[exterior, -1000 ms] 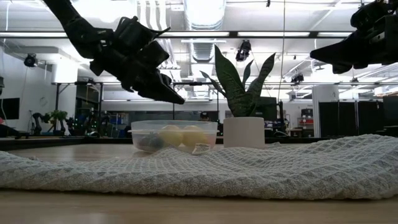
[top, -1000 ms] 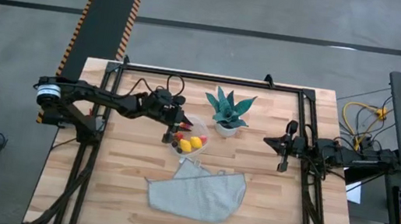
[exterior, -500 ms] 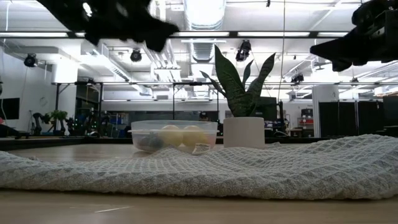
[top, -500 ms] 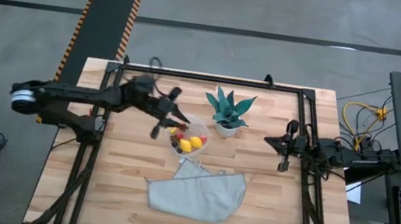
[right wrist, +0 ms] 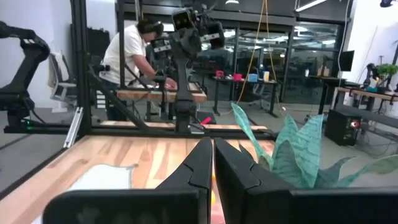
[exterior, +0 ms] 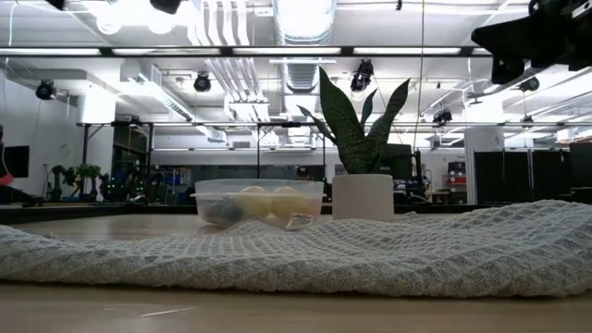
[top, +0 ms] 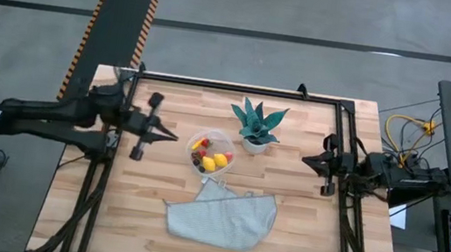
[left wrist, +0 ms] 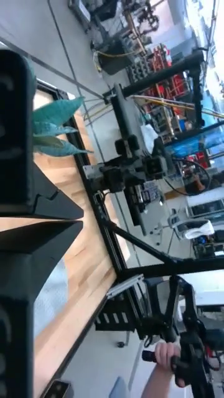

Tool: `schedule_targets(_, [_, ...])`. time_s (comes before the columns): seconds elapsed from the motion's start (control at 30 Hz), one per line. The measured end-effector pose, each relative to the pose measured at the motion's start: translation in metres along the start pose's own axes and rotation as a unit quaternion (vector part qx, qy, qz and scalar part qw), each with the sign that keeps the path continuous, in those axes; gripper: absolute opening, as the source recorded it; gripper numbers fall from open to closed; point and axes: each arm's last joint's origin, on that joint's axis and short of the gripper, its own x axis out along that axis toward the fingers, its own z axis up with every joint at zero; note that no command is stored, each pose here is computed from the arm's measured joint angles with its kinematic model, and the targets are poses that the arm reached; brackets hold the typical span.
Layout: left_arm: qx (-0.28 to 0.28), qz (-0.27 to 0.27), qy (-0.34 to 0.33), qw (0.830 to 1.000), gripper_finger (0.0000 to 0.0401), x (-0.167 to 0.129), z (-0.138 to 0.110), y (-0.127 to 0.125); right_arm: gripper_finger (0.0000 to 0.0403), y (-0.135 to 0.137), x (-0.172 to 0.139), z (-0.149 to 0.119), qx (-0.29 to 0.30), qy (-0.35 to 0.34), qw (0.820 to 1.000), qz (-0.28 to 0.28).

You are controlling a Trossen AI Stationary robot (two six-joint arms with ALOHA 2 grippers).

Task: Pick and placing Produce into tupperware
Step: Return to Home Position

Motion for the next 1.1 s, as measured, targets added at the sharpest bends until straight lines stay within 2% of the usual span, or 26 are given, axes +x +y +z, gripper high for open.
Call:
schedule_targets(0.2, [-0.024,0.035,0.059,0.997,0.0000,-0.028,-0.010,-0.017,0.0009,0.000,0.000,0.000,0.013,0.002,1.000,0.000])
schedule_targets(0.33, [-0.050,0.038,0.057,0.996,0.0000,-0.042,-0.030,-0.028,0.0009,0.000,0.000,0.000,0.013,0.002,1.000,0.000])
schedule_targets(0.43, [-0.072,0.064,0.059,0.994,0.0000,-0.052,-0.049,-0.036,0.0009,0.000,0.000,0.000,0.018,0.002,1.000,0.000])
schedule_targets(0.67, [-0.104,0.091,0.001,0.990,0.0000,-0.079,-0.082,-0.051,0.0009,0.000,0.000,-0.001,0.017,0.004,1.000,-0.001])
schedule_targets(0.7, [-0.102,0.092,-0.009,0.990,0.0000,-0.080,-0.084,-0.052,0.0009,0.000,0.000,-0.001,0.017,0.005,1.000,0.000])
schedule_targets(0.77, [-0.105,0.094,0.015,0.990,0.0000,-0.074,-0.093,-0.053,0.0009,0.000,0.000,-0.001,0.017,0.007,1.000,-0.002])
schedule_targets(0.87, [-0.093,0.106,0.012,0.990,0.0000,-0.067,-0.090,-0.050,0.0009,0.000,0.001,-0.002,0.016,0.011,1.000,-0.002])
schedule_targets(0.97, [-0.094,0.107,0.059,0.988,0.0000,-0.058,-0.102,-0.051,0.0009,0.000,0.001,-0.002,0.017,0.013,1.000,-0.002])
schedule_targets(1.1, [-0.079,0.129,0.045,0.987,0.0000,-0.055,-0.105,-0.051,0.0009,0.000,0.002,-0.003,0.019,0.018,1.000,-0.006])
